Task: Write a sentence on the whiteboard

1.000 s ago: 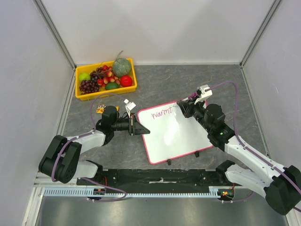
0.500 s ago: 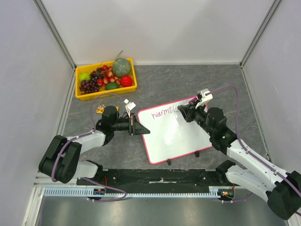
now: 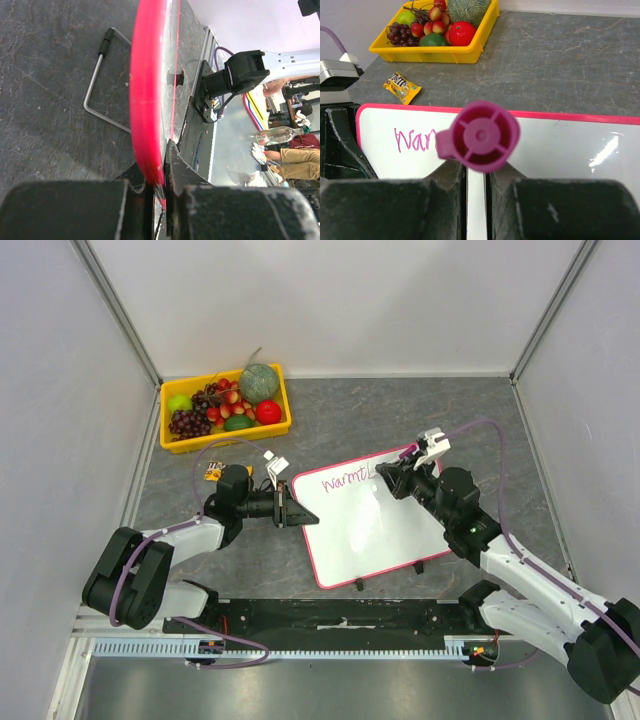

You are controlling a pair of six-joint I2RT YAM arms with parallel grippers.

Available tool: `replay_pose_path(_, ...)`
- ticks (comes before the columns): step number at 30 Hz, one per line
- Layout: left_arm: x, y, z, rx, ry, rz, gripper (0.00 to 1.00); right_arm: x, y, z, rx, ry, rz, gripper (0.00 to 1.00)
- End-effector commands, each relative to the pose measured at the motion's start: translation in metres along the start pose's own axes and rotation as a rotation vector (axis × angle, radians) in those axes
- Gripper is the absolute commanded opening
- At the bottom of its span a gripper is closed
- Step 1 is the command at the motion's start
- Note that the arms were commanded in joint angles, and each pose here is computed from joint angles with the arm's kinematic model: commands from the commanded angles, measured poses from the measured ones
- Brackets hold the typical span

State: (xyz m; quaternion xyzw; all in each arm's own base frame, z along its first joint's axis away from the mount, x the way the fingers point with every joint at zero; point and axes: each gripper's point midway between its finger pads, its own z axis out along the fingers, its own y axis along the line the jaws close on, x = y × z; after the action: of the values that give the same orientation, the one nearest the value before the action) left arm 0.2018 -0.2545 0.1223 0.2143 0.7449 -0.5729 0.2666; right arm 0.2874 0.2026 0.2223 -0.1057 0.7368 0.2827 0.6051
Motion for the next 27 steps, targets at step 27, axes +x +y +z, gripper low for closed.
replay_pose_path(27,0.014,0.02,0.001,-0.057,0.021,0.159,0.02,-0.007,-0.019,0.002,0.113,-0.002,-0.027,0.0)
